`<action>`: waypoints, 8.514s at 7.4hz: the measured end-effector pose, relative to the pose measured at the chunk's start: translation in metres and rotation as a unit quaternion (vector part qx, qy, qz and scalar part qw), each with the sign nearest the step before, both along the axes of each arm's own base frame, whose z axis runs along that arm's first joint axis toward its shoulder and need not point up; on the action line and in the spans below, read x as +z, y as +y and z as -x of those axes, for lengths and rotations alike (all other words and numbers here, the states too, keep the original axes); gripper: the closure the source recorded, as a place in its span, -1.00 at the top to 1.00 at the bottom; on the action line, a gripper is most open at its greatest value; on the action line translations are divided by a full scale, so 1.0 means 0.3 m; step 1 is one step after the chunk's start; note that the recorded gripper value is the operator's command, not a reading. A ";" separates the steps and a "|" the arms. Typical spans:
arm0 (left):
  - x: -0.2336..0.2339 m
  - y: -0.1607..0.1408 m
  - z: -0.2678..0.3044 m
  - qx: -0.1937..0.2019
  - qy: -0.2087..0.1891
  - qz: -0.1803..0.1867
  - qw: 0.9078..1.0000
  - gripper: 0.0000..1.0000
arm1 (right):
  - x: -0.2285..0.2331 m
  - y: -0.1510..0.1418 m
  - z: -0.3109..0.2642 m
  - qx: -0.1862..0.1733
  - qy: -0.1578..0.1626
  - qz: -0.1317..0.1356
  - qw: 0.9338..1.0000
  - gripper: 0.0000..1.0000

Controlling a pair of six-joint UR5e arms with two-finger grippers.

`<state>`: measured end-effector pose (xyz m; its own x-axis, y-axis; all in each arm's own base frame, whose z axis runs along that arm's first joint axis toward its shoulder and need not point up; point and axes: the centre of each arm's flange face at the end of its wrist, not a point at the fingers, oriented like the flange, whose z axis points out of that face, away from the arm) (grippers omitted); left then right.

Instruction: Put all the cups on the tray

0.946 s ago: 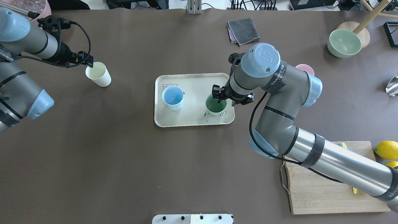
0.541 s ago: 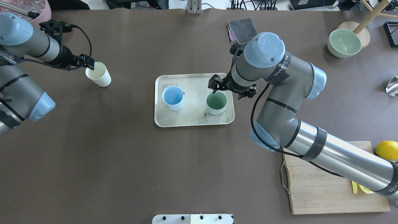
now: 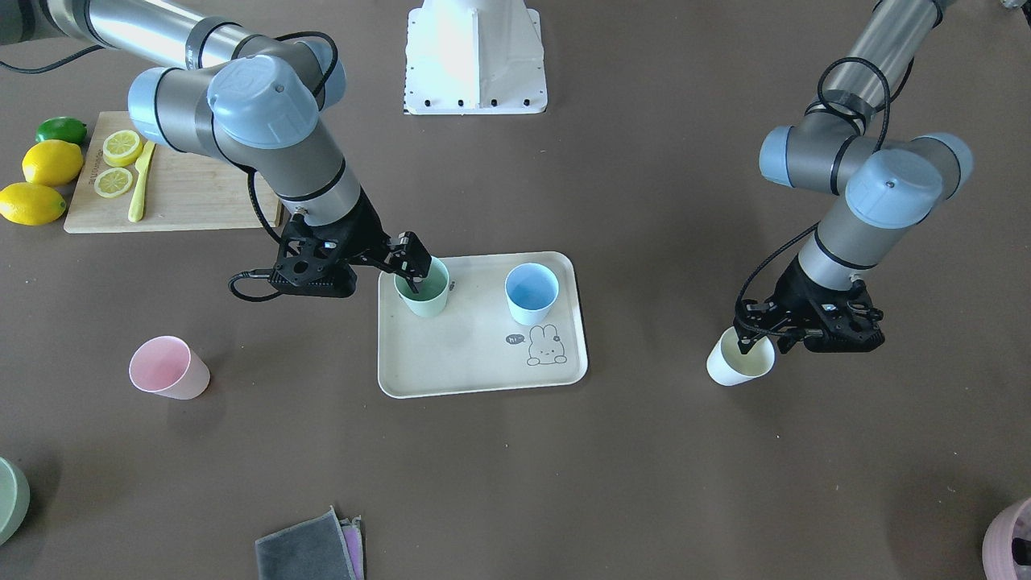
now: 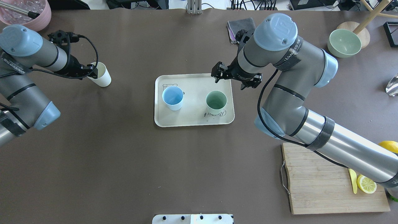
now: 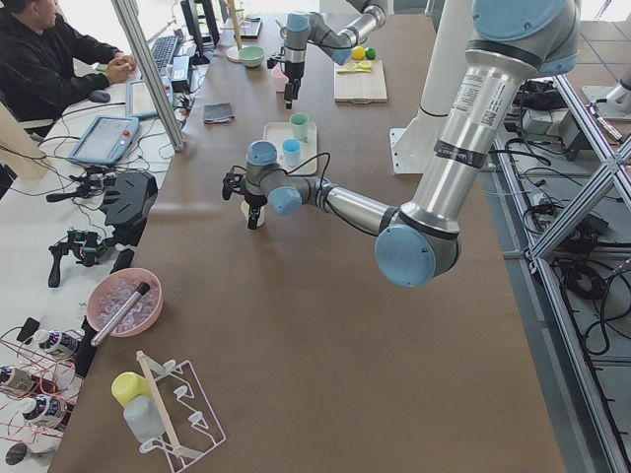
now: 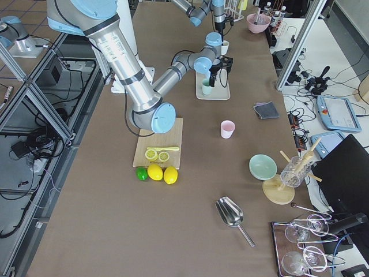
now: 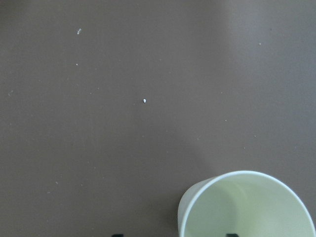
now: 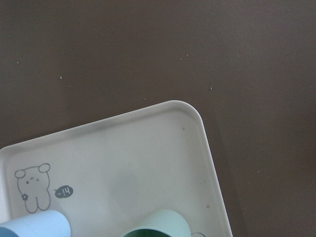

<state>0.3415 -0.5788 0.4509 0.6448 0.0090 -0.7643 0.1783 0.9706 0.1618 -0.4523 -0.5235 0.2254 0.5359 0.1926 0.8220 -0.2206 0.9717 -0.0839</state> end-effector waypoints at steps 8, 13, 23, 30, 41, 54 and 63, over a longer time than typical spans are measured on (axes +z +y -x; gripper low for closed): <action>-0.526 -0.160 -0.054 -0.060 0.059 0.088 0.993 -1.00 | 0.379 -0.216 -0.398 -0.033 0.067 -0.054 0.996 1.00; -0.689 0.064 -0.512 -0.064 0.053 0.084 0.993 -1.00 | 0.656 -0.305 -0.703 -0.072 0.094 -0.077 0.990 1.00; -0.720 0.046 -0.625 -0.103 0.034 0.069 0.992 0.94 | 0.782 -0.295 -0.760 -0.082 0.110 -0.068 0.988 1.00; -0.761 -0.054 -0.536 -0.094 0.027 0.044 0.994 0.96 | 0.833 -0.294 -0.723 -0.088 0.117 -0.058 0.987 1.00; -0.794 -0.208 -0.248 -0.051 0.014 0.029 0.998 0.96 | 0.855 -0.263 -0.502 -0.078 0.115 -0.066 0.988 -1.00; -0.390 -0.236 0.305 0.006 -0.022 -0.026 0.999 0.96 | 0.093 -0.261 0.143 -0.035 0.049 -0.069 0.996 -1.00; -0.325 -0.229 0.550 0.007 -0.020 -0.044 0.999 0.96 | 0.056 -0.425 -0.174 -0.046 0.009 -0.047 0.998 1.00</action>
